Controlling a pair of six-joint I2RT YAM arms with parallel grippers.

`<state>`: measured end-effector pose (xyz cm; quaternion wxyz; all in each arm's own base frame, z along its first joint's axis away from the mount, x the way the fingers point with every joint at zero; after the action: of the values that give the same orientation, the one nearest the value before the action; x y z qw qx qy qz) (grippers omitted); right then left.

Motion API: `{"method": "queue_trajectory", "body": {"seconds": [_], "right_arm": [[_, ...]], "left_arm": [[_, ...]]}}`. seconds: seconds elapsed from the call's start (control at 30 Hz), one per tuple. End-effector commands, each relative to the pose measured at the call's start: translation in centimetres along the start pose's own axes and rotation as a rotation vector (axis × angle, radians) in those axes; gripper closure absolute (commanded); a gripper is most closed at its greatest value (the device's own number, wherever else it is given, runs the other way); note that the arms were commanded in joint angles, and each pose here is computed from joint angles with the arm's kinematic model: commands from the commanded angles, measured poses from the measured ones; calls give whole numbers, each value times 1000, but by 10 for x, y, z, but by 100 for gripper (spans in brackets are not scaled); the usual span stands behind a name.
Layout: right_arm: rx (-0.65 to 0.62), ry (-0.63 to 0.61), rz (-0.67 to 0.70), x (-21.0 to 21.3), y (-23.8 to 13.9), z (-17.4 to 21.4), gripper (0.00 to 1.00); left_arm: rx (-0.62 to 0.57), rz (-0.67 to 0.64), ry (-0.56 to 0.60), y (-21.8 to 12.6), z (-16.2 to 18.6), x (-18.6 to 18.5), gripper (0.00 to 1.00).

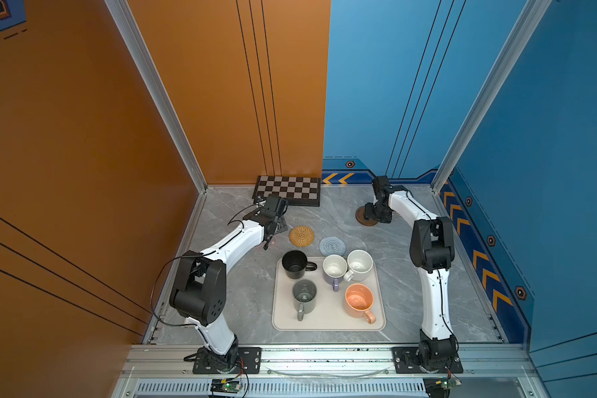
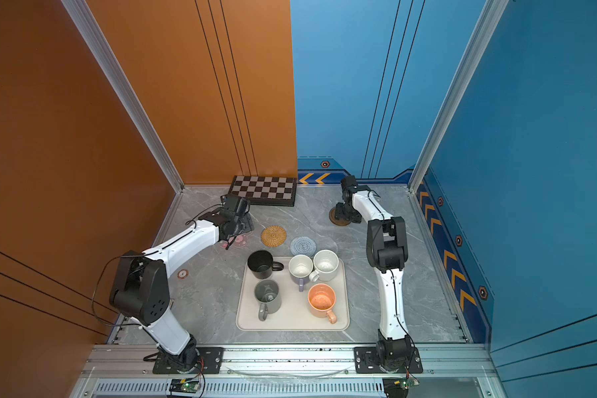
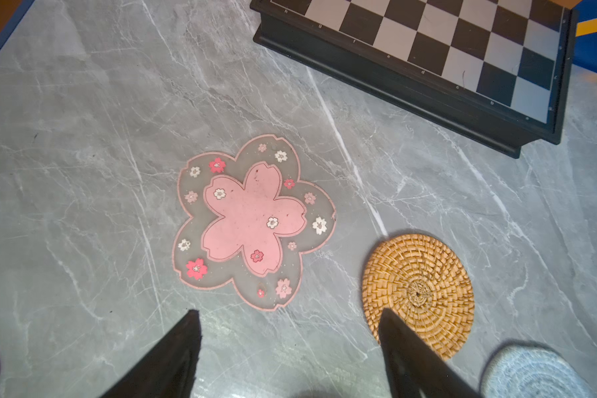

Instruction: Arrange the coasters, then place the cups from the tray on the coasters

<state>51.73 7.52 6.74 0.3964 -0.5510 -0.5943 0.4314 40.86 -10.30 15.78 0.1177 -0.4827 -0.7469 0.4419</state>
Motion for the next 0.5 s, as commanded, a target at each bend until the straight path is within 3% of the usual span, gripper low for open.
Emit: {"method": "queue_trajectory", "body": {"seconds": [0.0,0.47], "right_arm": [[9,18,30,-8,12,-1,33],[16,63,2,5,30,-5,36]], "left_arm": [[-20,-19,-14,-2,-4,8,18],[-5,-34,-16,8,-1,9,18]]}}
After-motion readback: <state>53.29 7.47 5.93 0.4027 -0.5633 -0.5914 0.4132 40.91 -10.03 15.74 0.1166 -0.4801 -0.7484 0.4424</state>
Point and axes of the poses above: each gripper's point midway between its finger pads, its own y axis out along the fingers, its own x axis along the line the jaws close on, z = x × y, the point moved 3 cm from there along -y, back along the fingers, and after that the axes turned 14 degrees about -y, right-handed, at the moved point
